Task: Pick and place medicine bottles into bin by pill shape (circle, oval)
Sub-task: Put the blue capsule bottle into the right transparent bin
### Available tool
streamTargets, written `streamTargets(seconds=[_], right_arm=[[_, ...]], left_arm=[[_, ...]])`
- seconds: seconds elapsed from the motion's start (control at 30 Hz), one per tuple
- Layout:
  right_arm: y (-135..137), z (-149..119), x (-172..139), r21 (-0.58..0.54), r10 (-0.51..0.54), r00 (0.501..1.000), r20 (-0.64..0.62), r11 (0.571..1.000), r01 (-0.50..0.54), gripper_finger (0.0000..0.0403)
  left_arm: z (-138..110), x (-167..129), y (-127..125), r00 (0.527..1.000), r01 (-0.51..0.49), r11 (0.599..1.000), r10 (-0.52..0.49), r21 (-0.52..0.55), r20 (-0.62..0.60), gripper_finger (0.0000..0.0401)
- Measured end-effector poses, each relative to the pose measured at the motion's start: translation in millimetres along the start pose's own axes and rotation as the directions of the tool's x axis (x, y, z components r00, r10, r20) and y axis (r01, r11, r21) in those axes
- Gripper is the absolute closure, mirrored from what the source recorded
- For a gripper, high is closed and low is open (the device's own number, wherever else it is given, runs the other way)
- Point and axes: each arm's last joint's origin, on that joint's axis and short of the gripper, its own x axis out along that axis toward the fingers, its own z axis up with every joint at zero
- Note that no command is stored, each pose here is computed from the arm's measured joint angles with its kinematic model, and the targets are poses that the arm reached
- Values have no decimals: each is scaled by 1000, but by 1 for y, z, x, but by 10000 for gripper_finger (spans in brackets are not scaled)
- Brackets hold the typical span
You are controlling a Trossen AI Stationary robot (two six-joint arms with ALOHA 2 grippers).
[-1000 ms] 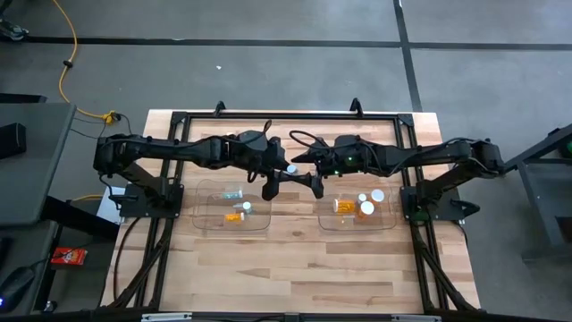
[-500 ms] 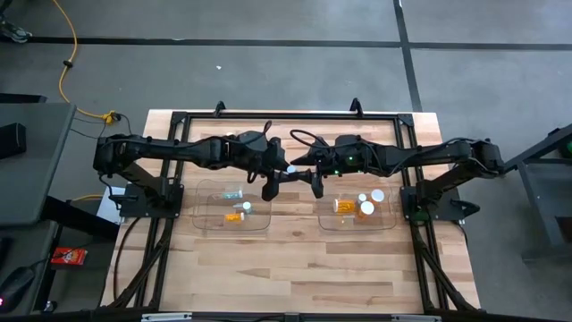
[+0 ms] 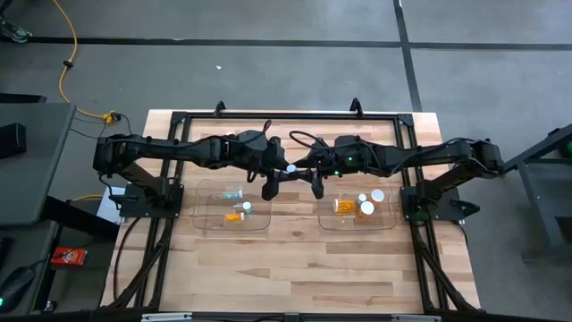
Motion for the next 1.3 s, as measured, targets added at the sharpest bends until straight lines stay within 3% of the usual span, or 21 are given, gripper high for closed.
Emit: streamTargets(seconds=[0.4,0.8,1.03,1.17,1.3], right_arm=[[1,1,0,-1,18,1000,4,1000,-18,292],[1,3,-2,-16,22,1000,14,1000,-22,303],[-3,6,-29,-46,-38,997,-61,998,35,302],[-6,9,-53,-36,-73,992,-106,997,70,302],[-5,-1,-71,-4,-100,990,-104,995,100,302]], left_arm=[[0,0,0,1000,2,1000,-2,-14,1,305],[-2,-2,2,1000,-10,999,9,-40,-23,220],[1,-43,15,994,-70,997,68,-29,-85,198],[12,-81,20,994,-112,993,112,-41,-9,198],[24,-116,17,977,-127,990,135,-62,163,201]])
